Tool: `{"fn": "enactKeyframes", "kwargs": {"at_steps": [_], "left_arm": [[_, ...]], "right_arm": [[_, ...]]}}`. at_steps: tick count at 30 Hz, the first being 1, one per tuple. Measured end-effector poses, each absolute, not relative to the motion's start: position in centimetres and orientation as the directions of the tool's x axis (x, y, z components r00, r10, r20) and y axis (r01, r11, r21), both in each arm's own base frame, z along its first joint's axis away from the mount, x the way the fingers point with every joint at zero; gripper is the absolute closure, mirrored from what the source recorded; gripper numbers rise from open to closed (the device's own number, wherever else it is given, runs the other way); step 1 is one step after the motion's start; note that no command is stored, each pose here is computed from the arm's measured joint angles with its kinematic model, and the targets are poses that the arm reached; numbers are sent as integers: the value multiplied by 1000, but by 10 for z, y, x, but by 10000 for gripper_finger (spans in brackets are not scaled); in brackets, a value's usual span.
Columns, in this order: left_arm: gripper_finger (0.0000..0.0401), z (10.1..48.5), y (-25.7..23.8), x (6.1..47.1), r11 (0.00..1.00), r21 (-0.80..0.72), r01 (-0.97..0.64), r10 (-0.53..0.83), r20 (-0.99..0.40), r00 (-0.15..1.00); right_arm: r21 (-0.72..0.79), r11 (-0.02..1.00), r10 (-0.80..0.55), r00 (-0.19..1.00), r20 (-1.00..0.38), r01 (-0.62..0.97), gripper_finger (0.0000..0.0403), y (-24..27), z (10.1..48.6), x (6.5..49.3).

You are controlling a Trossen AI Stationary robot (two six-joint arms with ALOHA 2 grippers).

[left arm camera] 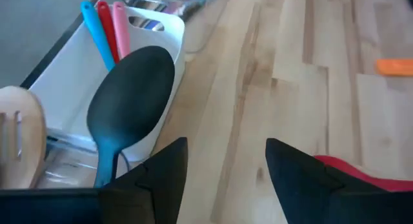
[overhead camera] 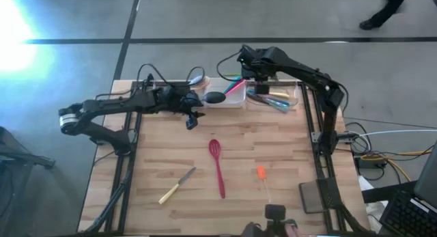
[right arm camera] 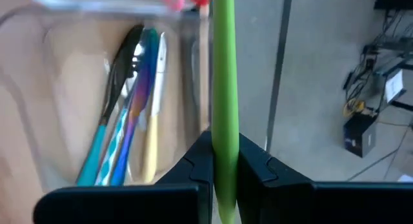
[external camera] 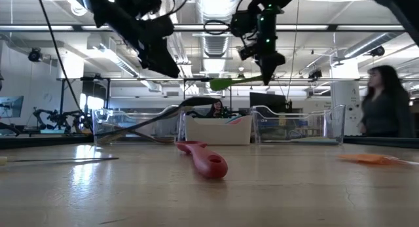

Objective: Pick & Place Kitchen Items
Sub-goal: Put the green spatula into the white bin

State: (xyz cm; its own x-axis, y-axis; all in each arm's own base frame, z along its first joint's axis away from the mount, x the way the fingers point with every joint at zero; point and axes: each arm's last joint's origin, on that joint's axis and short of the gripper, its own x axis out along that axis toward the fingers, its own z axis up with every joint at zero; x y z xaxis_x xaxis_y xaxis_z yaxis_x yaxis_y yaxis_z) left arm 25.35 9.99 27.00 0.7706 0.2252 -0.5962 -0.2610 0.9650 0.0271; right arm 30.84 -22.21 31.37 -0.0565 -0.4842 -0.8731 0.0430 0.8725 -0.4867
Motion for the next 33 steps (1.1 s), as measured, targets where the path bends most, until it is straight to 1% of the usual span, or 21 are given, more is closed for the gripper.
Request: {"fn": "enactKeyframes", "kwargs": {"at_steps": [5, 10, 16, 19, 26, 30, 33], "left_arm": [[190, 284, 93, 235, 961, 17, -275, 241, -535, 810], [190, 296, 86, 219, 961, 27, -276, 256, -464, 848], [190, 307, 81, 206, 961, 39, -275, 267, -407, 874], [190, 310, 80, 203, 961, 50, -271, 268, -394, 879], [190, 310, 79, 203, 962, 55, -269, 269, -392, 880], [190, 310, 79, 203, 962, 63, -266, 269, -392, 880], [190, 311, 79, 203, 962, 63, -266, 269, -391, 880]], "right_arm": [[-449, 891, -448, -22, -894, 71, 381, -240, 309, 323], [-419, 907, -414, -89, -906, 37, 381, -251, 294, 329], [-382, 924, -380, -135, -915, -7, 381, -250, 273, 339], [-401, 915, -402, -174, -899, -43, 381, -247, 264, 346], [-400, 910, -413, -206, -887, -107, 381, -242, 248, 357], [-438, 884, -467, -249, -848, -166, 381, -241, 241, 362], [-442, 874, -483, -253, -838, -202, 381, -242, 236, 365]]}}
